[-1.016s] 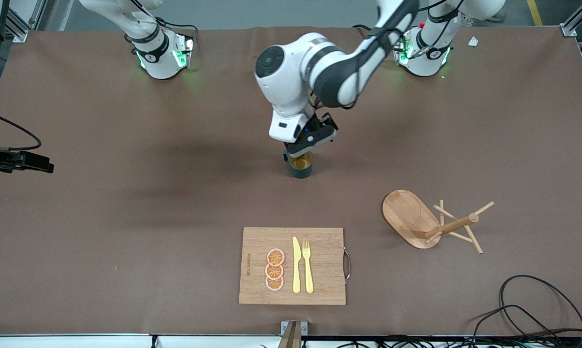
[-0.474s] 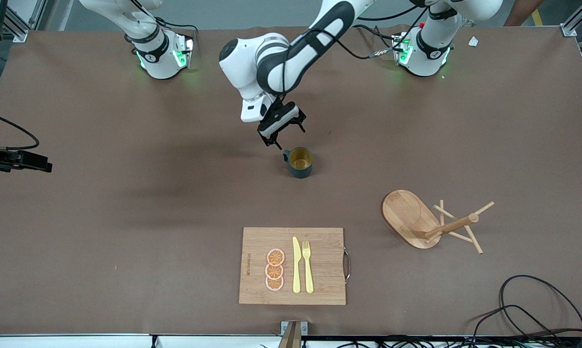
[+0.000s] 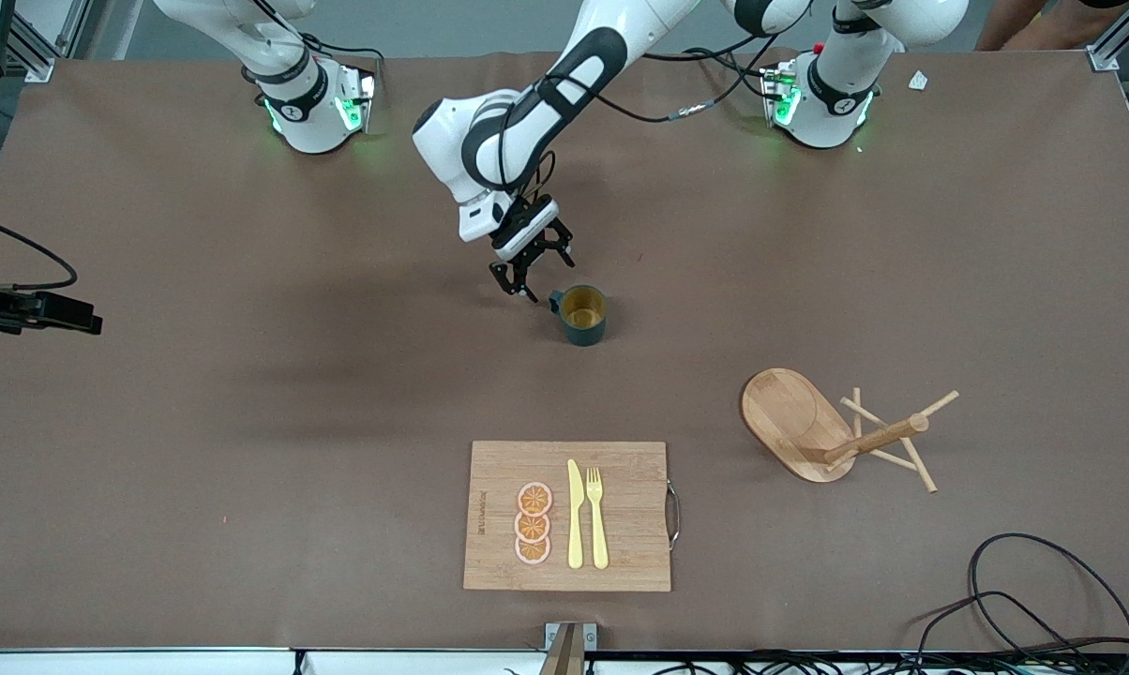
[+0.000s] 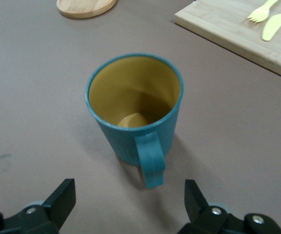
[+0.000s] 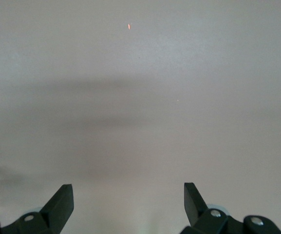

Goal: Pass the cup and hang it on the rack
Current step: 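Lower the left gripper onto the mug handle and close on it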

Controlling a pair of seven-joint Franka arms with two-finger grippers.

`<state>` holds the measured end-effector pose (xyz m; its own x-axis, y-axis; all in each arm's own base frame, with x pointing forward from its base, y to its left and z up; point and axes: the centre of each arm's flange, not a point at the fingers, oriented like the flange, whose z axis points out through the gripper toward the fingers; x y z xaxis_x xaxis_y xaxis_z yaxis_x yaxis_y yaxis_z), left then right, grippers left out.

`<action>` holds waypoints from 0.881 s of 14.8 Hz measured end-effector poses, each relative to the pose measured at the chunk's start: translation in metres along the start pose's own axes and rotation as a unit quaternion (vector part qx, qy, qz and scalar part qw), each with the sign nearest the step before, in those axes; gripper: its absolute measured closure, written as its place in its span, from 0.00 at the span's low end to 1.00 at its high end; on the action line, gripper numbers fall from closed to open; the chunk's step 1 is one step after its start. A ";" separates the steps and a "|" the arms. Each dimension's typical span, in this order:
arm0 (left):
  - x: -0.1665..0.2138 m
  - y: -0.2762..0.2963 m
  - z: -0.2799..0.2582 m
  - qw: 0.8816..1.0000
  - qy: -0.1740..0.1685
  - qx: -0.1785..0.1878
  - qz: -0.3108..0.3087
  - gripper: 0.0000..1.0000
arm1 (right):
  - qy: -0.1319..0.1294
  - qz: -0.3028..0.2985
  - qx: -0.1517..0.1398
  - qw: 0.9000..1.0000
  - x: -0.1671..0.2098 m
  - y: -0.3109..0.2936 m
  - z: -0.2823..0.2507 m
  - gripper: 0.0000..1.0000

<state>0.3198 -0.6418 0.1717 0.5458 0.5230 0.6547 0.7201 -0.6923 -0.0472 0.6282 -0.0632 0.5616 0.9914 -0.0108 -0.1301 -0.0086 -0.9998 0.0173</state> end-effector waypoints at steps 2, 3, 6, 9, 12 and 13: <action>-0.004 0.004 0.010 1.000 0.009 0.000 -0.020 0.02 | 0.001 0.004 0.001 1.000 0.000 -0.001 -0.001 0.00; -0.005 0.006 0.014 1.000 0.013 -0.001 -0.026 0.04 | 0.001 0.012 0.001 1.000 0.000 -0.002 -0.001 0.00; -0.002 0.010 0.017 0.999 0.018 -0.004 -0.035 0.09 | 0.003 0.026 0.003 1.000 -0.001 -0.011 -0.006 0.00; 0.000 0.012 0.016 0.999 0.017 -0.007 -0.037 0.19 | 0.002 0.040 0.007 0.999 -0.004 -0.024 -0.010 0.00; 0.000 0.012 0.014 0.999 0.017 -0.008 -0.037 0.31 | 0.012 0.047 0.012 0.999 -0.010 -0.047 -0.023 0.00; -0.001 0.012 0.014 0.999 0.017 -0.008 -0.036 0.31 | 0.015 0.047 0.013 0.999 -0.012 -0.051 -0.027 0.00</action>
<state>0.3338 -0.6434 0.1600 0.4771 0.5554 0.6811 0.7504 -0.6608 0.0131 0.6204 -0.0116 0.5891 0.9895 -0.1051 -0.0992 -0.1055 -0.9944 0.0016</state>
